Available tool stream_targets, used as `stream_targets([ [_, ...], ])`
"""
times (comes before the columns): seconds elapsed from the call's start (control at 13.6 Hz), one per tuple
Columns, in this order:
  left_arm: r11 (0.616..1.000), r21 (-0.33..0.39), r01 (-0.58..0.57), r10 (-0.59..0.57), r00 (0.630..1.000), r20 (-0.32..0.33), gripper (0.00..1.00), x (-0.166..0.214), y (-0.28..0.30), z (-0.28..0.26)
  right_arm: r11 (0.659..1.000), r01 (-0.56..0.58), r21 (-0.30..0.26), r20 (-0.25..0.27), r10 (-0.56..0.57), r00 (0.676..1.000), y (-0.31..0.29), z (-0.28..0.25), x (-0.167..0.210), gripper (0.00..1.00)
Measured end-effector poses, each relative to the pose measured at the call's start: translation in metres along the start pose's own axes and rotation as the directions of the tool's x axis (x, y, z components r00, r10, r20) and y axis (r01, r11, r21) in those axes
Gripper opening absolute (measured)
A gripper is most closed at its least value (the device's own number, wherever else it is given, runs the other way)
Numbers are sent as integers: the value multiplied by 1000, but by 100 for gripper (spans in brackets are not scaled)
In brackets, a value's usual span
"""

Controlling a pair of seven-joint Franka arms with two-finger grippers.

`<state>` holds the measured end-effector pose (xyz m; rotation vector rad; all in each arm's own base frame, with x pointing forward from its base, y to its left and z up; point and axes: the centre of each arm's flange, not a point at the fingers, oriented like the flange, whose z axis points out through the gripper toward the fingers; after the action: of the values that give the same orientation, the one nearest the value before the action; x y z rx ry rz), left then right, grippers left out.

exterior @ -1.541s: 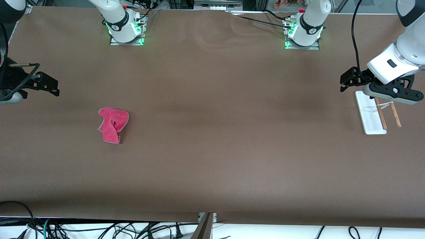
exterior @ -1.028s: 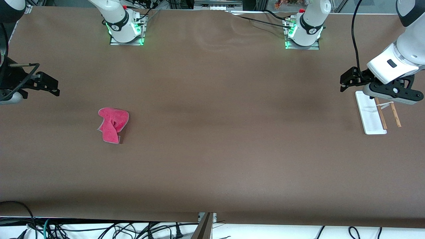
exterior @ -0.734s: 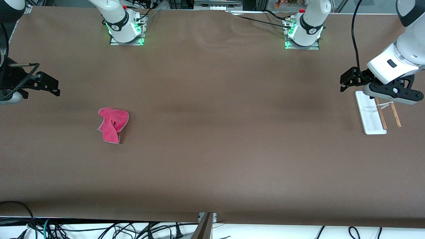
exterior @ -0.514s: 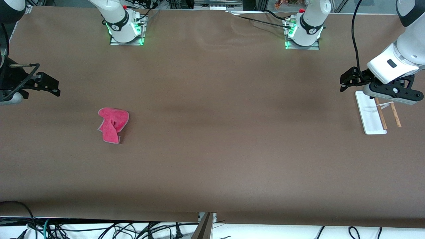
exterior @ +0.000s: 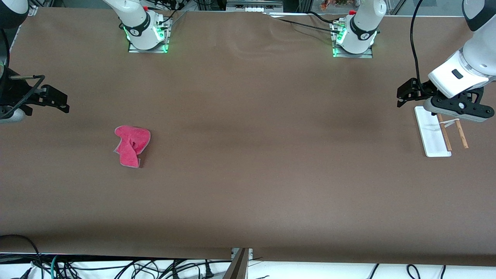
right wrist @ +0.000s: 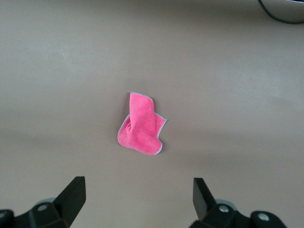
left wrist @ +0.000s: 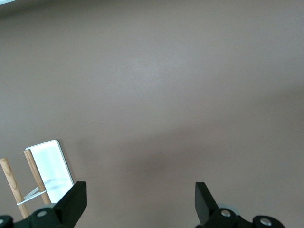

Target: Pass towel and hang on rack

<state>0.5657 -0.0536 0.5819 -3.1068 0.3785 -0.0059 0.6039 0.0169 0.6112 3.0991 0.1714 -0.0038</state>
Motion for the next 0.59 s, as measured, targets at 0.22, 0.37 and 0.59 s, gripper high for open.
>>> stream_targets([
  [0.22, 1000, 0, 0, 0, 1000, 0, 100, 0, 0, 0, 1000, -6, 1, 9, 6, 1000, 3, 6, 2, 100],
  [0.37, 1000, 0, 0, 0, 1000, 0, 100, 0, 0, 0, 1000, -7, 1, 15, 7, 1000, 4, 9, 3, 100],
  [0.59, 1000, 0, 0, 0, 1000, 0, 100, 0, 0, 0, 1000, -8, 3, 41, 7, 999, 5, 26, 10, 100],
])
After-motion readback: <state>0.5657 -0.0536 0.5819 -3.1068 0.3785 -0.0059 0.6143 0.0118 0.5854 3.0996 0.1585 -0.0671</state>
